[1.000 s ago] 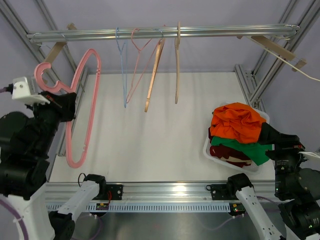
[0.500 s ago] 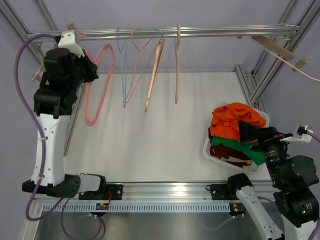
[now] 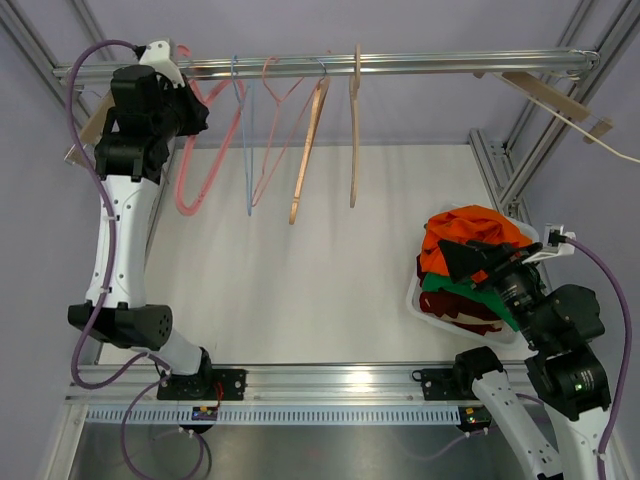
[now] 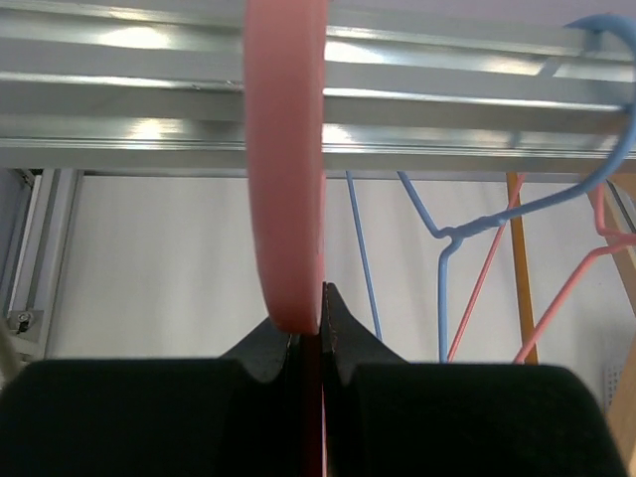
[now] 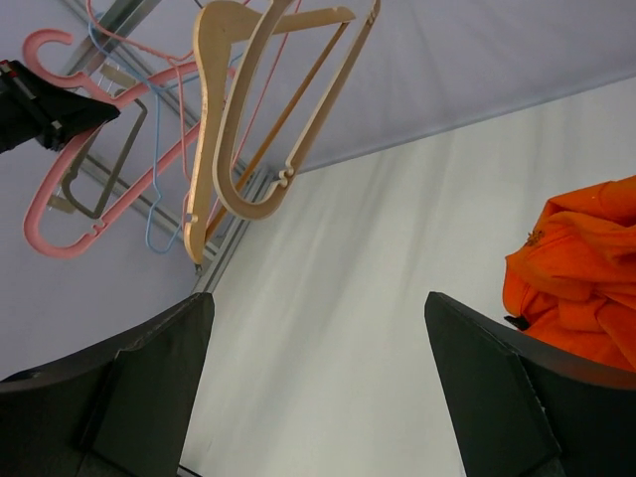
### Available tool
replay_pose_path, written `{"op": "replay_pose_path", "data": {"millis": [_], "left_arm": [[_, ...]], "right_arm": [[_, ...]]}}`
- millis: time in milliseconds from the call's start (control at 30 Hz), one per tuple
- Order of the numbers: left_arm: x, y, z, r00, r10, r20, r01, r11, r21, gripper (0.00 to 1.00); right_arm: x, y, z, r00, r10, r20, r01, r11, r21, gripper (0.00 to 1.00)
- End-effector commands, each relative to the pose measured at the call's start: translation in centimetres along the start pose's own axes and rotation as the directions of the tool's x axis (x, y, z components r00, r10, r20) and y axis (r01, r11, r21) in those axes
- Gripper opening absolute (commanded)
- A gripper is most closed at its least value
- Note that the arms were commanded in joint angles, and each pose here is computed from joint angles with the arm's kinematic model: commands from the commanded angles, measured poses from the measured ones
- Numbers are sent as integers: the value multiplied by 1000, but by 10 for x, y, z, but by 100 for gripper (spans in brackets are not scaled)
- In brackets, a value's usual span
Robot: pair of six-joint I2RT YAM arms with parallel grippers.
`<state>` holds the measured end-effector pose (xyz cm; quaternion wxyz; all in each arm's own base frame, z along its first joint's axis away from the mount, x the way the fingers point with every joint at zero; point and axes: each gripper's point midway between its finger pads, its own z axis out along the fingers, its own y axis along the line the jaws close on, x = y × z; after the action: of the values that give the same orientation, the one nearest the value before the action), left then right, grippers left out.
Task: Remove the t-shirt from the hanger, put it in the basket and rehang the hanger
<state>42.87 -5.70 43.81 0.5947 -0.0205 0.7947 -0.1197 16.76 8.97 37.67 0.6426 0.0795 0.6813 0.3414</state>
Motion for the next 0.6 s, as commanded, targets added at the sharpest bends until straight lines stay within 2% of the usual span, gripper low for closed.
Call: {"op": "replay_pose_path", "data": {"millis": [0, 133, 367, 400, 433, 533, 567], "left_arm": [[-19, -9, 6, 998, 9, 69, -12, 998, 53, 0], [2, -7, 18, 999, -30, 21, 29, 998, 50, 0], [20, 0, 16, 999, -44, 31, 43, 999, 26, 1], [17, -2, 9, 998, -44, 48, 42, 999, 32, 6], [18, -2, 7, 997, -50, 50, 48, 998, 31, 18], [17, -6, -5, 995, -81, 63, 78, 996, 40, 38], [21, -6, -6, 995, -89, 55, 86, 995, 43, 42]], "right_arm": [[-2, 17, 4, 998, -58, -4, 58, 993, -99, 96], [1, 19, 6, 998, -57, -12, 55, 992, -118, 96], [9, 20, 9, 998, -41, -36, 36, 990, -140, 96], [9, 20, 9, 999, -36, -38, 30, 990, -141, 96], [10, 20, 10, 999, -34, -42, 28, 990, -142, 96], [9, 24, 11, 999, -24, -46, 16, 987, -158, 96], [9, 25, 11, 999, -19, -47, 12, 987, -158, 96]]}}
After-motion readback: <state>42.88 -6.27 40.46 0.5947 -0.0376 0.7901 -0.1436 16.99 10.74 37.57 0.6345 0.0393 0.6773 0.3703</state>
